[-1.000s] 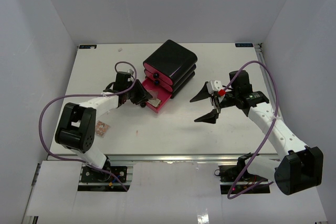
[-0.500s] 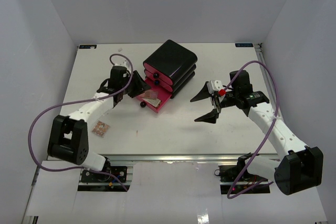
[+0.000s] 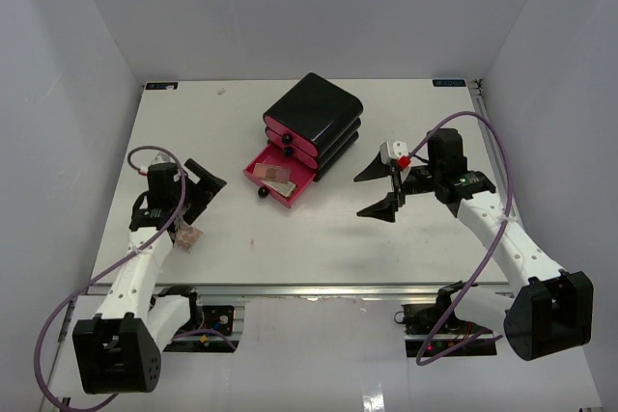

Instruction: Organize the makeup

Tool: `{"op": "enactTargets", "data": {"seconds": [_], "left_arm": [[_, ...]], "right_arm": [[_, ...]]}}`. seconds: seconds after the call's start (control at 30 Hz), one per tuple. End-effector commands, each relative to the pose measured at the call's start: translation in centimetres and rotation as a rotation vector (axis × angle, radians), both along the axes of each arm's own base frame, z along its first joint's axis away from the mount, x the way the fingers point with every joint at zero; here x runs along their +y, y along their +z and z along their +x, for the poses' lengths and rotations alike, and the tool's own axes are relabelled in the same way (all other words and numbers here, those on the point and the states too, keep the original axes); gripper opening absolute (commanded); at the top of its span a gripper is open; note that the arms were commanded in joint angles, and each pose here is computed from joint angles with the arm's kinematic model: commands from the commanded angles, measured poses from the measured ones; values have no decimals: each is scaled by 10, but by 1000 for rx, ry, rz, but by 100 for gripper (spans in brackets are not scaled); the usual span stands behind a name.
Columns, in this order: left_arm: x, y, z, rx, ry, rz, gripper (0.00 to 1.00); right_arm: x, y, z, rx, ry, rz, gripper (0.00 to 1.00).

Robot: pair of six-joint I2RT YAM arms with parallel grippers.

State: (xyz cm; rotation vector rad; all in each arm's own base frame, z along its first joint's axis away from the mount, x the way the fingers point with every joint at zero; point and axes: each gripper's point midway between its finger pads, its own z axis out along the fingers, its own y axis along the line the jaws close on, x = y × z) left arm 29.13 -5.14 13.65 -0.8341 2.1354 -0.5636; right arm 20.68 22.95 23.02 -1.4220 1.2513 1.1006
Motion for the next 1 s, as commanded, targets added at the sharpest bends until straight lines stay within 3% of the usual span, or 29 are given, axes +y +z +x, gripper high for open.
{"op": "enactTargets", "data": {"seconds": [0.0,0.17,0.33,0.57,0.97], "left_arm": [[25,-34,-28,202,160,-59,98],[67,-65,-65,457,429,10,98],[85,-66,-79,519,524,65,98],[109,-72,-93,608,526,215,98],[91,-98,-54,586,370,114,98]], "right_arm": [[-5,11,21,-18,-117,8,90],[-8,13,27,-11,-162,11,90],[-9,11,28,-7,-167,15,90],[-10,12,28,-26,-182,17,90],[-10,12,24,-26,-164,29,90]]}}
